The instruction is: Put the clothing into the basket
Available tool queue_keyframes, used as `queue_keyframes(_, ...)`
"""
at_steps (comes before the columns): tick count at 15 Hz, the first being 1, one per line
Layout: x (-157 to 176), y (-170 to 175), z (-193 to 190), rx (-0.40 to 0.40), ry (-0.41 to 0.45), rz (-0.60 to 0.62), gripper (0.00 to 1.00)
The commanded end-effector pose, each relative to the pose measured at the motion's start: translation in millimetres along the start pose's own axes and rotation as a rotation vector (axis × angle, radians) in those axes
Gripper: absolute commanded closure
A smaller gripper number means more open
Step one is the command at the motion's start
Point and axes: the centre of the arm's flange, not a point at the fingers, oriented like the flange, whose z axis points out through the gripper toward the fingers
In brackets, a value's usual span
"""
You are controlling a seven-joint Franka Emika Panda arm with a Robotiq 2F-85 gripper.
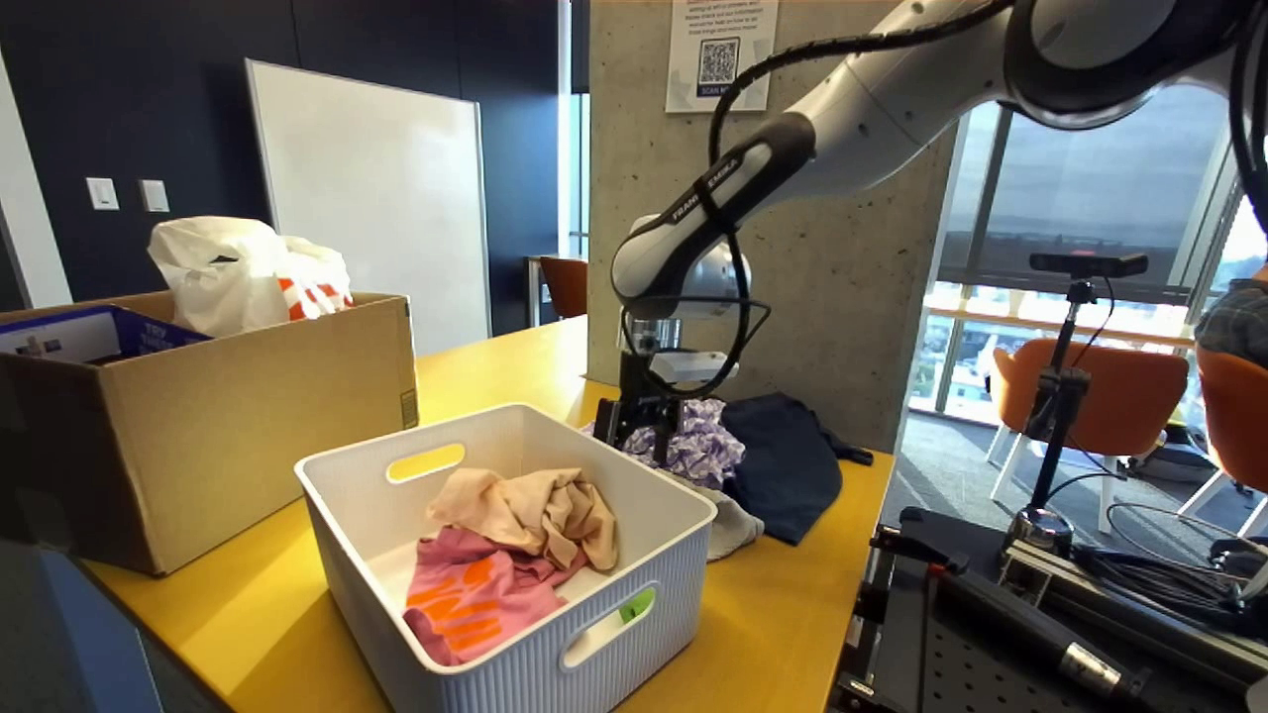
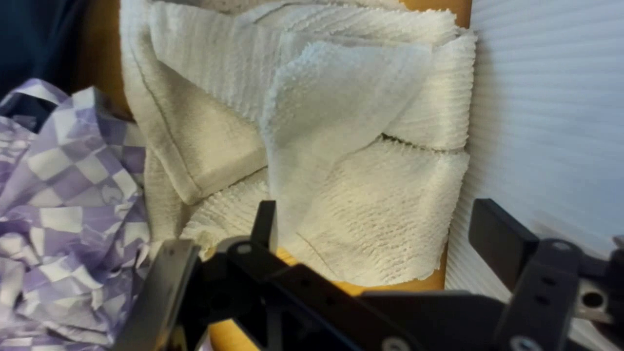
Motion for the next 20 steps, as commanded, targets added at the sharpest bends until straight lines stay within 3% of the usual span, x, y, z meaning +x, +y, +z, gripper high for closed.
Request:
queue_keyframes(1,18.6,-0.3,25.6,-0.011,-0.031,0.037,0.00)
queue_keyframes(5,-13.7,13.5,41.7,-0.026,-0.020,0.123,0.00)
queue_keyframes(9,-5.1,20.0,55.5,-0.048,-0.047,0.186,0.00)
queue_keyframes(10,-2.0,20.6,57.4,-0.048,-0.050,0.194,0.25)
queue_keyframes(12,1.6,21.0,58.2,-0.055,-0.054,0.217,0.33)
queue_keyframes(20,4.8,34.7,26.6,-0.035,-0.055,0.274,0.95)
